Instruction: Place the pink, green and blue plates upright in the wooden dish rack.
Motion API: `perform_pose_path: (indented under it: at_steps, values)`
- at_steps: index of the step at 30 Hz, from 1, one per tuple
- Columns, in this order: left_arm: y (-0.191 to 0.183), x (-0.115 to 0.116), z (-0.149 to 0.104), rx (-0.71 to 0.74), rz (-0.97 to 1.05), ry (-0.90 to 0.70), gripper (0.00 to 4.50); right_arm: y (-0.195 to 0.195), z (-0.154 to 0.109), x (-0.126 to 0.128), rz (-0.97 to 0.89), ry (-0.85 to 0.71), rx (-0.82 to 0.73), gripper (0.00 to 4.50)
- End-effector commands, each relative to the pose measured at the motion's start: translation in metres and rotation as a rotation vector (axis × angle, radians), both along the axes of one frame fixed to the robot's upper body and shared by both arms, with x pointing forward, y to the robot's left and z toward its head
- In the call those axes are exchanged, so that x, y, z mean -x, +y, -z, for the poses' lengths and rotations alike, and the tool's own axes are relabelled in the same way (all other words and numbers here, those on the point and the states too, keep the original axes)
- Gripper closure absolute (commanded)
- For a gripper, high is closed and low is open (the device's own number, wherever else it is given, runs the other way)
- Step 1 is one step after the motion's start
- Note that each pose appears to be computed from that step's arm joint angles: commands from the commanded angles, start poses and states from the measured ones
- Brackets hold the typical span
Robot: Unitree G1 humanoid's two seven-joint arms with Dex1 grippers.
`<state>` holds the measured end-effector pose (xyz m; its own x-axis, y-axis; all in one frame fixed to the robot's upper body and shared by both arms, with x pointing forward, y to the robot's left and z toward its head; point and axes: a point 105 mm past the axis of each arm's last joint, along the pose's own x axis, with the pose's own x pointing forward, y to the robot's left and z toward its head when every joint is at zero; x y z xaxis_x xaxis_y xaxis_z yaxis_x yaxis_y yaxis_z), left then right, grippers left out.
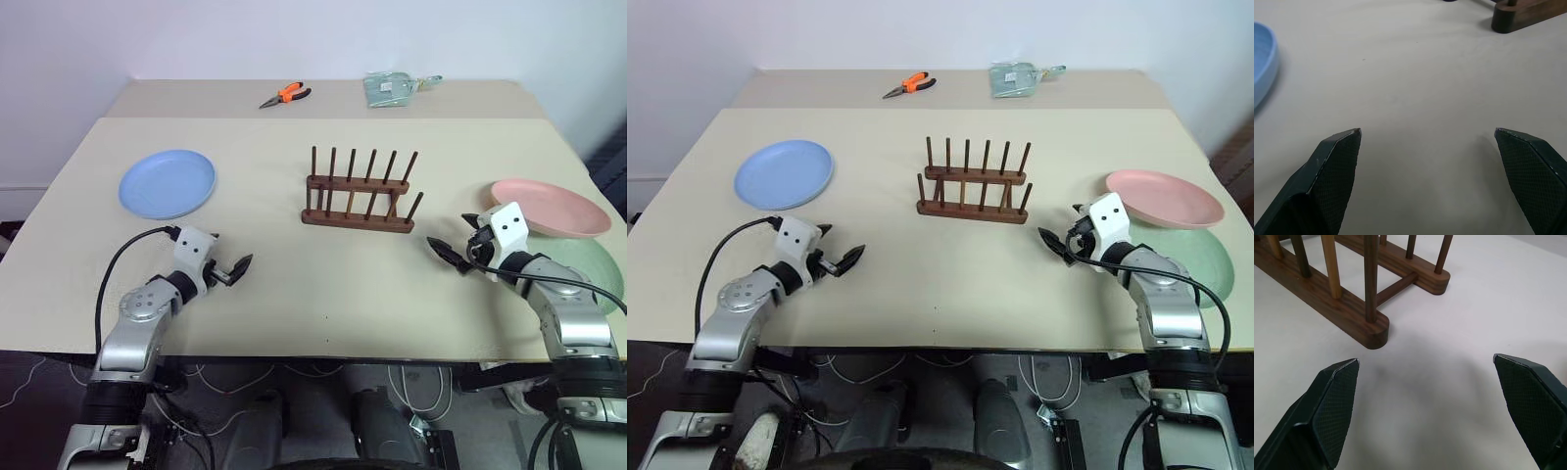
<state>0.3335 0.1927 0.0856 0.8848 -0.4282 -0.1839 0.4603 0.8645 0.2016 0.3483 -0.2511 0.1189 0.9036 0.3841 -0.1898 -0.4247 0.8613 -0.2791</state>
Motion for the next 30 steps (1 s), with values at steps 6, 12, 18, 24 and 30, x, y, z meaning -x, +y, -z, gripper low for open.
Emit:
perform_pose_path:
  at_steps: [6, 12, 18, 24, 30]
  values:
    - [-0.002, -0.012, -0.021, -0.001, 0.012, -0.08, 0.02, 0.016, -0.011, -0.005, -0.059, -0.063, 0.034, 0.0]
    - [-0.027, -0.031, -0.033, -0.001, 0.196, -0.073, 0.02, 0.025, -0.012, -0.004, -0.086, -0.039, -0.026, 0.0]
    - [-0.073, -0.062, -0.023, -0.033, 0.439, 0.044, 0.02, 0.023, -0.013, -0.002, -0.027, -0.088, 0.011, 0.0]
    - [-0.113, -0.083, -0.018, -0.084, 0.529, 0.096, 0.02, 0.018, -0.014, 0.012, 0.027, -0.115, 0.012, 0.0]
    - [-0.151, -0.082, -0.013, -0.055, 0.571, 0.116, 0.02, 0.015, -0.007, 0.025, 0.071, -0.112, 0.039, 0.0]
